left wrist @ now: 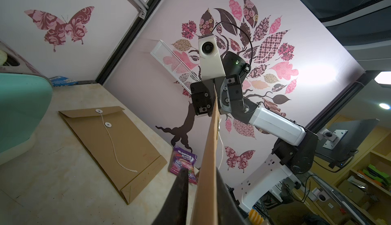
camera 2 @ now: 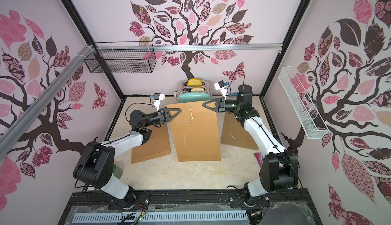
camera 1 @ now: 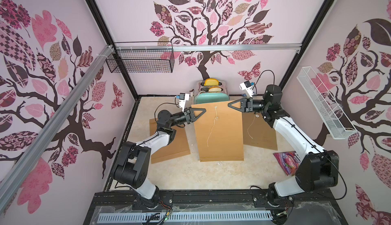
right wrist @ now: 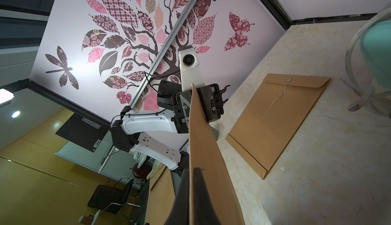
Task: Close the mouth of the file bag
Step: Pick up the file bag from the center of the board.
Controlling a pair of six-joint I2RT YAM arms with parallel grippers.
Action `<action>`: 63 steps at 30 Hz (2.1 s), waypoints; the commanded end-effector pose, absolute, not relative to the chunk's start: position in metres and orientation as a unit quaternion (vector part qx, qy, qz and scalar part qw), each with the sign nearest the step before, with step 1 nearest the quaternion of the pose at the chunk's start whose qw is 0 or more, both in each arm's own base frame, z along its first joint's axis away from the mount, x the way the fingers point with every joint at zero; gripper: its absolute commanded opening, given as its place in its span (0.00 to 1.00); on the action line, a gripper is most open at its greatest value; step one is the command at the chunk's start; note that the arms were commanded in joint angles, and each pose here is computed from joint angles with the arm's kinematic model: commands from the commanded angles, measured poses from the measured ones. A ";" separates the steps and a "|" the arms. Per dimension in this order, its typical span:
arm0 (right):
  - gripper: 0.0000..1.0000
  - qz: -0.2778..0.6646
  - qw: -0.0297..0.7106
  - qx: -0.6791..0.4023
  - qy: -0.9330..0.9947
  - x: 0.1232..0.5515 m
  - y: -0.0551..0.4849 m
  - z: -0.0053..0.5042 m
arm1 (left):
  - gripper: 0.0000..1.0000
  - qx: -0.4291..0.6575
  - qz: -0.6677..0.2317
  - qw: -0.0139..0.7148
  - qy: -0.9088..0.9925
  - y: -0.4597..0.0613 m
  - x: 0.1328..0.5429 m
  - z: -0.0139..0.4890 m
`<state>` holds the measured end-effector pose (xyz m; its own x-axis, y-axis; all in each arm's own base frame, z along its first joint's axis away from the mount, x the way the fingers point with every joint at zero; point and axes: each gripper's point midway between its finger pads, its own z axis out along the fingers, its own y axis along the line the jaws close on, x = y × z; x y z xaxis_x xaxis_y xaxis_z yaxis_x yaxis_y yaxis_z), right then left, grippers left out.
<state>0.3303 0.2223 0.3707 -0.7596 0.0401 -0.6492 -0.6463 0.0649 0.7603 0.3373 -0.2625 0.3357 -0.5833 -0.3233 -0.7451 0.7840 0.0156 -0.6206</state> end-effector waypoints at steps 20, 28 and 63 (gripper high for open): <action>0.42 0.529 0.372 -0.127 0.752 0.369 0.190 0.372 | 0.00 0.150 -0.643 0.408 0.631 -0.255 0.344 0.337; 0.39 0.622 0.305 -0.186 0.697 0.354 0.204 0.371 | 0.00 0.139 -0.662 0.387 0.626 -0.257 0.341 0.353; 0.39 0.634 0.259 -0.103 0.721 0.418 0.167 0.358 | 0.00 0.080 -0.757 0.270 0.590 -0.241 0.349 0.382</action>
